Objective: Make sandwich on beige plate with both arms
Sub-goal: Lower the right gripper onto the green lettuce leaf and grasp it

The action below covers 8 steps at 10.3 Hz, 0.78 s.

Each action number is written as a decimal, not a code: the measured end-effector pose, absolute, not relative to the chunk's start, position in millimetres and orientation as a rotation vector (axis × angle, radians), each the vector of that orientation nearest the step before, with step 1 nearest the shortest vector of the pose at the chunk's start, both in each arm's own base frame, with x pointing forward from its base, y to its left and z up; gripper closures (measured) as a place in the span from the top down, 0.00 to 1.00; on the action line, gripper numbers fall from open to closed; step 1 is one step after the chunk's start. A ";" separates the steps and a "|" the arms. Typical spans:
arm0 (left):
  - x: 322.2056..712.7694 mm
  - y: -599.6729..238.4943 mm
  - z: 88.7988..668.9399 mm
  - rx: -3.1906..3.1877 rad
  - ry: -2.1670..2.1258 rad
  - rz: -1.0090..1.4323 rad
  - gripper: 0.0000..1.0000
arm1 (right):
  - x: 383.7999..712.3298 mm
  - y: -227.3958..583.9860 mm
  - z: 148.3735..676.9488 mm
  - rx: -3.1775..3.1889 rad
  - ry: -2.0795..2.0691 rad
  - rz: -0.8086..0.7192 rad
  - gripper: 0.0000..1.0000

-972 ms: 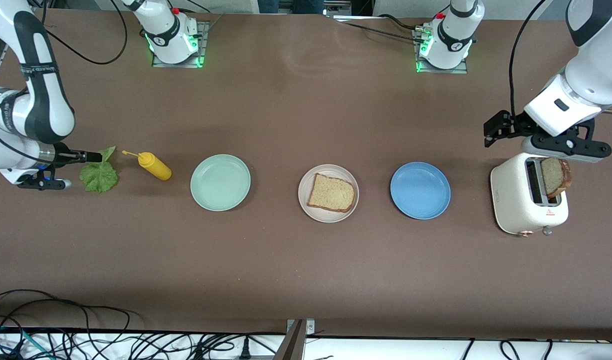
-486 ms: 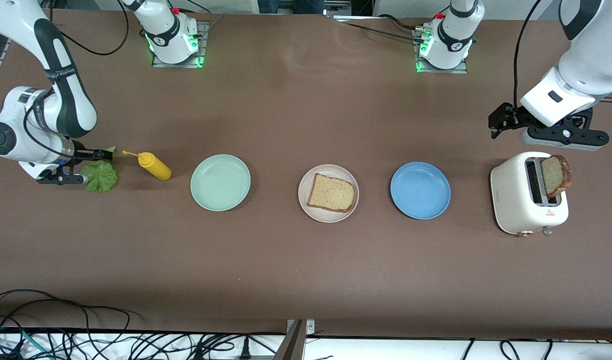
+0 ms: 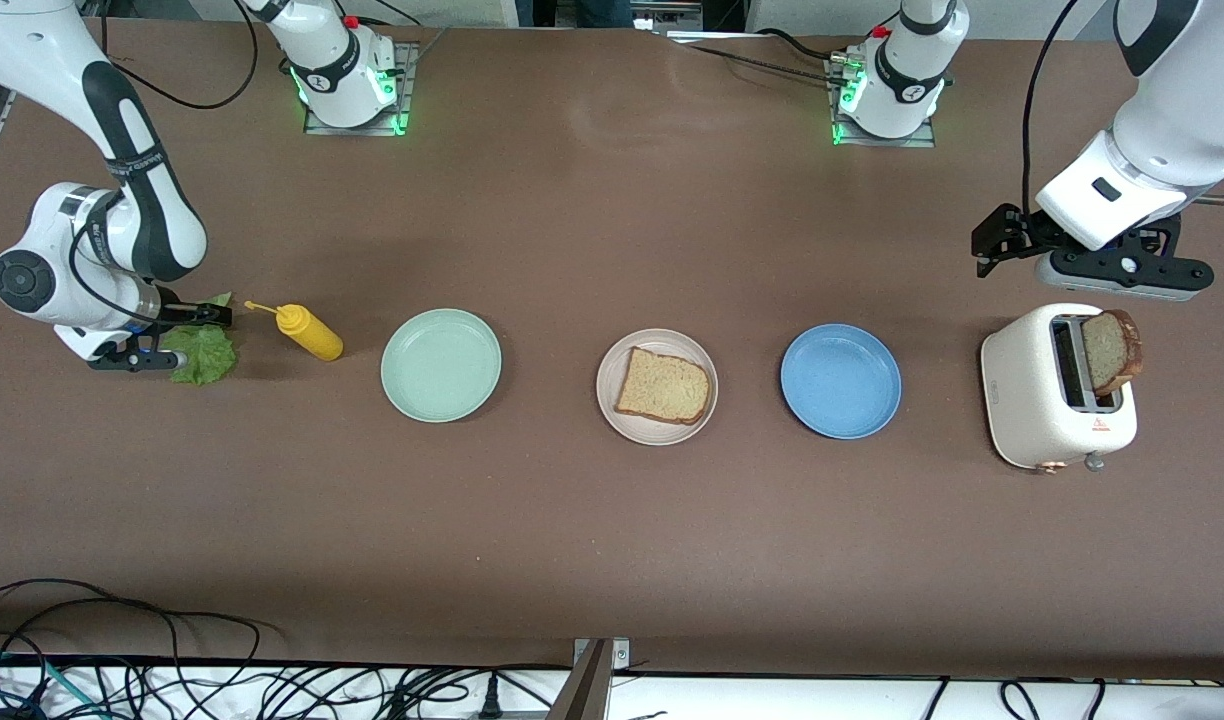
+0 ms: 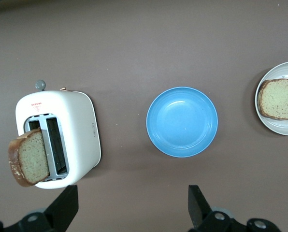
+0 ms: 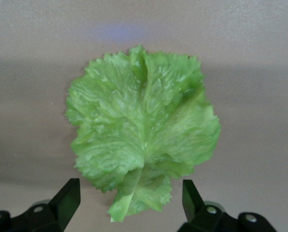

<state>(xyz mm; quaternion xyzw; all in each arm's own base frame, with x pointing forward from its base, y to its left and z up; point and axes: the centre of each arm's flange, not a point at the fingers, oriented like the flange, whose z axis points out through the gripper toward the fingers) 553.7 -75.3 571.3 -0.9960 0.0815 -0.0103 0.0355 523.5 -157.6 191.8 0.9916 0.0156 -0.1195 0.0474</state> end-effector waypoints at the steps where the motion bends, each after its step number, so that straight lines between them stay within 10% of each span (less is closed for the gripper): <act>1: 553.9 -74.8 571.6 -3.060 0.249 -0.033 1.00 | 523.2 -157.5 190.4 3.024 0.048 -0.368 0.91; 7: 554.0 -73.8 571.2 -3.062 0.233 -0.030 1.00 | 522.9 -158.4 189.9 3.024 0.046 -0.370 0.05; 8: 554.0 -73.6 571.3 -3.062 0.226 -0.030 1.00 | 523.7 -158.8 191.0 3.024 0.045 -0.365 0.04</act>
